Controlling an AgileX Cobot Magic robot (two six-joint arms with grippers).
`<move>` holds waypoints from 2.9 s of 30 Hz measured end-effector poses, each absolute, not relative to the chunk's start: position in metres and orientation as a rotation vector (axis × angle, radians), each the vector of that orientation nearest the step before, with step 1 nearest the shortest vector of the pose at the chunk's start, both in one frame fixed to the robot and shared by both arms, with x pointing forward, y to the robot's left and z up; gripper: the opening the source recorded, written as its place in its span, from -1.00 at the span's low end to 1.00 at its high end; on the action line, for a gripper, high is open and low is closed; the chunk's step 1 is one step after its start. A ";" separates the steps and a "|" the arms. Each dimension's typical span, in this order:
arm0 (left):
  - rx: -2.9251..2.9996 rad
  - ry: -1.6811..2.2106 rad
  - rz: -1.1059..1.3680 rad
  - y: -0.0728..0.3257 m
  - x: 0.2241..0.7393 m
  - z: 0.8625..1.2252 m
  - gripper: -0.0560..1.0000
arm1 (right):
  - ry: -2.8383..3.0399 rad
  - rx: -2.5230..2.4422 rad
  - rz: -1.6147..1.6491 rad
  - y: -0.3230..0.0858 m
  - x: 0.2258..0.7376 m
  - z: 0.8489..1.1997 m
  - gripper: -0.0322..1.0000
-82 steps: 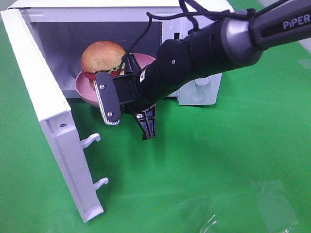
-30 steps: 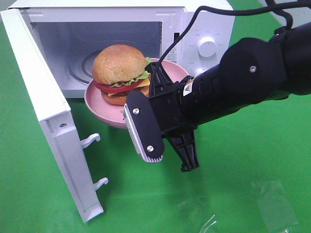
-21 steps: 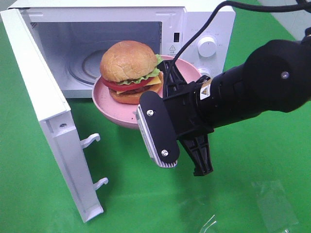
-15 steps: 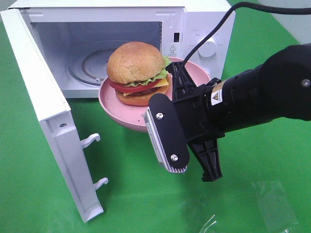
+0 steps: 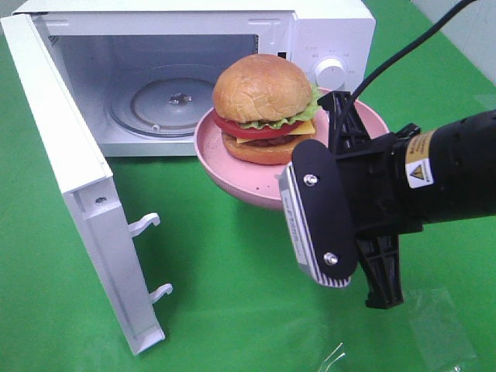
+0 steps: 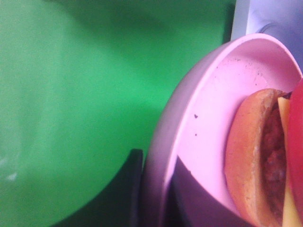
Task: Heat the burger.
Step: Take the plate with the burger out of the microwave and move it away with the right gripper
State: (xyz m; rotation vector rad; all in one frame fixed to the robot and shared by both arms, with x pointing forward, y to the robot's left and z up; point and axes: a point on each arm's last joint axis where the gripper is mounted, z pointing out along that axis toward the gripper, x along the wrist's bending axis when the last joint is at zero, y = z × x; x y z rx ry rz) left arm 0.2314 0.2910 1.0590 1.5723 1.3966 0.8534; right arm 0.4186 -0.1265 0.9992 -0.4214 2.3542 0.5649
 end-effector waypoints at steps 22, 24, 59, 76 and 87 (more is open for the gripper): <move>1.572 1.397 0.853 0.291 0.231 1.059 0.98 | 2.441 -0.019 0.415 -0.183 0.385 1.029 -0.76; 1.572 1.397 0.853 0.291 0.231 1.059 0.98 | 2.450 0.037 0.405 -0.186 0.384 1.030 -0.76; 1.572 1.397 0.853 0.291 0.231 1.059 0.98 | 2.230 1.020 0.170 -0.211 0.400 1.012 -0.76; 1.572 1.397 0.853 0.291 0.231 1.059 0.98 | 1.992 1.436 -0.013 -0.202 0.421 0.967 -0.76; 1.572 1.397 0.853 0.291 0.231 1.059 0.98 | 1.955 1.524 -0.036 -0.188 0.434 0.926 -0.76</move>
